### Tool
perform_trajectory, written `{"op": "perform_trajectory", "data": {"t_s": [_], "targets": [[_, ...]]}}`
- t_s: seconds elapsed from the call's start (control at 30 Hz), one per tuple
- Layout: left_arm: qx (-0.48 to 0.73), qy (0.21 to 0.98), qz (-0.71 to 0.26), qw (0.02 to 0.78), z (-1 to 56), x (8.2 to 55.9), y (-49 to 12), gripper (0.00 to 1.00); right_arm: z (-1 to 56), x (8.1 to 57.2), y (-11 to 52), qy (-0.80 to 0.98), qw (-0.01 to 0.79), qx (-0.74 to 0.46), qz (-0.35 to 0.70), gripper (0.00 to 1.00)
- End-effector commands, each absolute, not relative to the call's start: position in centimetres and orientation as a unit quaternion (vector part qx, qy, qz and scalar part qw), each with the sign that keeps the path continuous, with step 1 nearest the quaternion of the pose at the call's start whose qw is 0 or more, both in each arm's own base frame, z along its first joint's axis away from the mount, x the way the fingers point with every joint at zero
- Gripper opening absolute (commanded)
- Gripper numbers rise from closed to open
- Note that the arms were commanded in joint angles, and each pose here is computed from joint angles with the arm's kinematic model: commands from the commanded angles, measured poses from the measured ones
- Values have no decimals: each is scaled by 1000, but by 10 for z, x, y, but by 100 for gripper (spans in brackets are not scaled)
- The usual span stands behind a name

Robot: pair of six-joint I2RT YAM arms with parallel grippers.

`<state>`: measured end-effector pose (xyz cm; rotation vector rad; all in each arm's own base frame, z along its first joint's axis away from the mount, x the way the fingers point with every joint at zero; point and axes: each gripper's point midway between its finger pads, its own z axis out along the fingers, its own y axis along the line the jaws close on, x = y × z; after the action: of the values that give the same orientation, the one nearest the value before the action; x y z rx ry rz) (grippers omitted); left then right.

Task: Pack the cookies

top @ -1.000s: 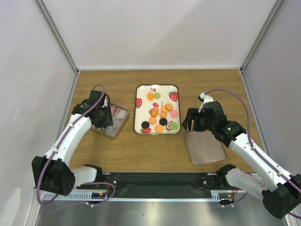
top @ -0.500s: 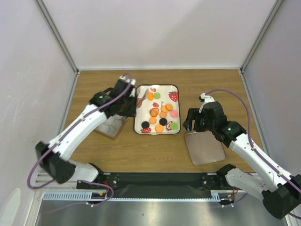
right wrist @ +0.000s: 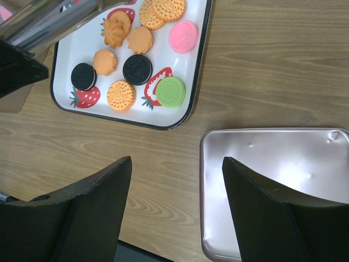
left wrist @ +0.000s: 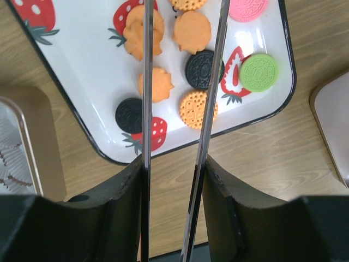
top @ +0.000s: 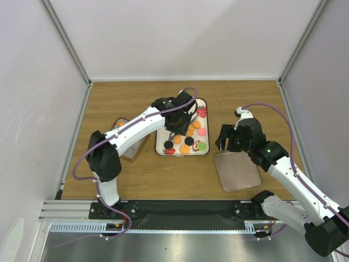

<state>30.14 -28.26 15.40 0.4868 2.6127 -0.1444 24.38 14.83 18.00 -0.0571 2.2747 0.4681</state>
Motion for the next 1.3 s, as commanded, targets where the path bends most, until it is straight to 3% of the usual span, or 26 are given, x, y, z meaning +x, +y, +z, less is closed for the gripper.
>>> {"op": "perform_trajectory", "data": {"t_s": [0.0,0.4,1.27], "targets": [[197,944,-53,261,165,311,-298,47,198,247,144,888,421,-18,185,74],[214,944,-6,249,140,317,-301,48,197,246,146,887,420,-20,190,74],[231,940,-6,251,133,314,-313,49,196,243,143,887,421,-18,190,74]]}}
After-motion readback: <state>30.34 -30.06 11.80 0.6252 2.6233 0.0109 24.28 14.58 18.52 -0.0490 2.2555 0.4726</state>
